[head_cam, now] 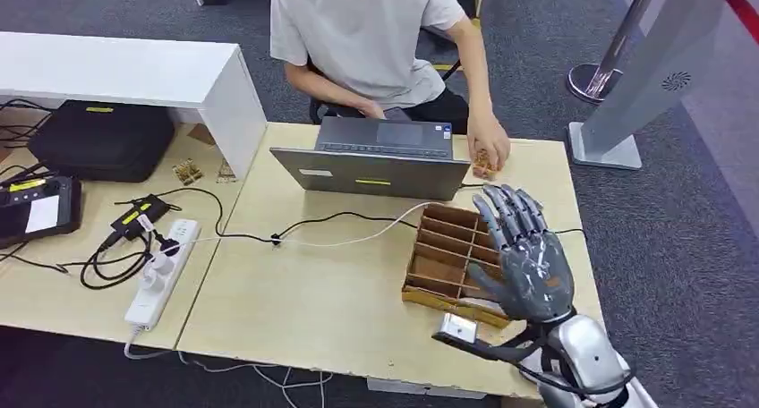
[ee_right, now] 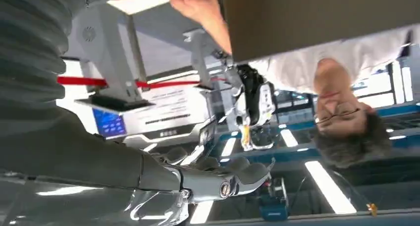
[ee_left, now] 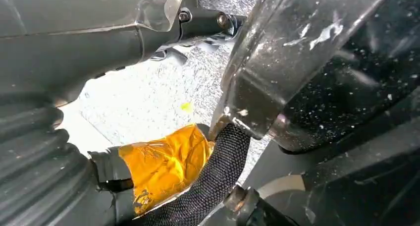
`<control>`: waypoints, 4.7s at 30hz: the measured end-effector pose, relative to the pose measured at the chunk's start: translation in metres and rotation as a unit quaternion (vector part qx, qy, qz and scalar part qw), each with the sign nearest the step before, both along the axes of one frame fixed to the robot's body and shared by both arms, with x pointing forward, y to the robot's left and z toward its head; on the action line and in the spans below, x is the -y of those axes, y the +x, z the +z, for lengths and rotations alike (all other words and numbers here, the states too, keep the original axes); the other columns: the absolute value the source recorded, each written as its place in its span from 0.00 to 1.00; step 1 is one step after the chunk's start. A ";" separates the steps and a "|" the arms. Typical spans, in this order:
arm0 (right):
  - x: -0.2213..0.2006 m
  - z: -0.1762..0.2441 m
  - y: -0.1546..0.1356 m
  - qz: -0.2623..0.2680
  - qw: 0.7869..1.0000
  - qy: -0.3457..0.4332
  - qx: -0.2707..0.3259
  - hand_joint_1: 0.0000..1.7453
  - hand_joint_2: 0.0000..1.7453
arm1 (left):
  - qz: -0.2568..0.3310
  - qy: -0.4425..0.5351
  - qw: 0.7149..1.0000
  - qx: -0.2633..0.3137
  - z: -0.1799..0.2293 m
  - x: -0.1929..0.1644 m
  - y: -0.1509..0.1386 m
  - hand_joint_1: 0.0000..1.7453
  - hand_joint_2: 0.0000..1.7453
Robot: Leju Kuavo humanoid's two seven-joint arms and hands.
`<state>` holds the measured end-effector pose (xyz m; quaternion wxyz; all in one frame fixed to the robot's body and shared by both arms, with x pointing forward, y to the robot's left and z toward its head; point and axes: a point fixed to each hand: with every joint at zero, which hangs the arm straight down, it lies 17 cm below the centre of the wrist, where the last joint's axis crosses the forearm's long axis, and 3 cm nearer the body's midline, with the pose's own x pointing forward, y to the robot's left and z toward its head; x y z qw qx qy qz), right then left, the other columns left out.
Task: Pass the card to the sensor for recognition and then transmit it.
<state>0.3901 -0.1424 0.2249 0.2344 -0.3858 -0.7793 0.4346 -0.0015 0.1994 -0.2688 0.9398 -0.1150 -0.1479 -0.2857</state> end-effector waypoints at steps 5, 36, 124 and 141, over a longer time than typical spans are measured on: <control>-0.007 -0.017 -0.030 0.019 1.000 0.001 -0.021 0.00 1.00 | 0.003 -0.001 1.000 0.000 0.000 0.001 -0.001 0.00 1.00; -0.083 -0.111 -0.025 0.033 0.987 0.033 -0.152 0.00 1.00 | 0.010 0.005 1.000 -0.007 -0.001 0.001 0.002 0.00 1.00; -0.036 -0.159 0.018 -0.065 0.975 0.064 -0.200 0.00 1.00 | -0.002 0.013 1.000 -0.005 -0.002 0.002 0.002 0.00 1.00; -0.045 -0.148 0.015 -0.054 0.977 0.074 -0.194 0.00 1.00 | -0.003 0.013 1.000 -0.005 -0.002 0.002 0.001 0.00 1.00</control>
